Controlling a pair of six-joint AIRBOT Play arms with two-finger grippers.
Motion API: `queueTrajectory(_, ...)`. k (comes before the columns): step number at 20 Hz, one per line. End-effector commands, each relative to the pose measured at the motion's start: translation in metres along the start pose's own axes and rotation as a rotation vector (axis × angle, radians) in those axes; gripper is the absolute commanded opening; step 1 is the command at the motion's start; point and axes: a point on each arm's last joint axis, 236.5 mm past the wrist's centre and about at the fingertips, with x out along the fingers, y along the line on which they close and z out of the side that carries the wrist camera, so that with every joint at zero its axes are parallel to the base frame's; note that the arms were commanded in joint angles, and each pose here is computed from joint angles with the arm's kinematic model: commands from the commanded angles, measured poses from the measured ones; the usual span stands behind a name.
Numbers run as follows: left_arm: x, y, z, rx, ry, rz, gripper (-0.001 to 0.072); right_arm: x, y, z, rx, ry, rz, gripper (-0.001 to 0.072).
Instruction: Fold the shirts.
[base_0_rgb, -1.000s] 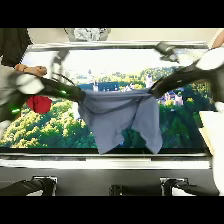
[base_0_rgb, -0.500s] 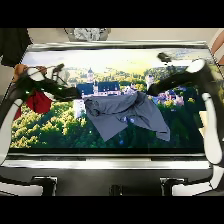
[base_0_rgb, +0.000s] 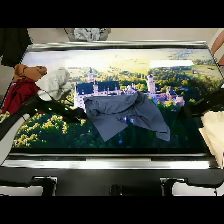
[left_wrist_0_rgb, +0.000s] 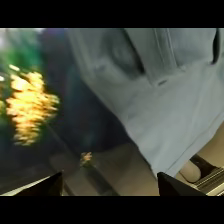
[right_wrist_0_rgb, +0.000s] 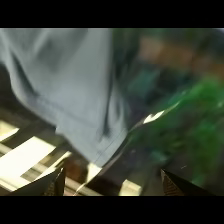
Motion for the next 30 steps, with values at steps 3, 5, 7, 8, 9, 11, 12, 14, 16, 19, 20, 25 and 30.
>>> queueTrajectory(3,0.048,-0.022,0.01,0.014,-0.117,-0.009,0.0713,0.036,-0.002,-0.027,0.06,0.038,0.036,0.071)
queueTrajectory(5,0.053,-0.022,0.016,-0.002,-0.14,-0.002,0.0712,0.046,0.001,-0.033,0.03,0.05,0.057,0.071)
queueTrajectory(7,0.056,-0.027,0.022,-0.02,-0.162,-0.023,0.0706,0.058,0.004,-0.041,0.036,0.071,0.078,0.0711)
queueTrajectory(8,0.056,-0.03,0.025,-0.023,-0.176,-0.033,0.0683,0.067,0.007,-0.045,0.034,0.077,0.089,0.0711)
queueTrajectory(9,0.058,-0.033,0.028,-0.026,-0.187,-0.035,0.0598,0.075,0.011,-0.046,0.032,0.078,0.101,0.0711)
queueTrajectory(11,0.063,-0.035,0.026,-0.089,-0.182,-0.039,0.0548,0.094,0.02,-0.047,0.027,0.073,0.119,0.0711)
queueTrajectory(12,0.066,-0.033,0.026,-0.122,-0.174,-0.039,0.0427,0.103,0.026,-0.044,0.025,0.058,0.133,0.0712)
queueTrajectory(14,0.072,-0.03,0.024,-0.153,-0.163,-0.039,0.0099,0.117,0.031,-0.045,0.018,0.061,0.127,0.0712)
queueTrajectory(16,0.072,-0.03,0.024,-0.142,-0.161,-0.038,0.0035,0.122,0.031,-0.047,0.018,0.068,0.122,0.0712)
queueTrajectory(19,0.07,-0.033,0.025,-0.099,-0.164,-0.04,0.0034,0.127,0.032,-0.042,0.035,0.033,0.128,0.0711)
queueTrajectory(20,0.069,-0.034,0.026,-0.098,-0.166,-0.04,0.0034,0.131,0.035,-0.04,0.055,0.016,0.137,0.0711)
queueTrajectory(25,0.065,-0.037,0.026,-0.09,-0.173,-0.044,0.0034,0.141,0.043,-0.033,0.132,-0.031,0.174,0.005)
queueTrajectory(30,0.003,-0.077,0.047,0.134,-0.315,-0.08,0.003,0.081,0.063,0.024,-0.018,-0.264,0.187,0.0041)
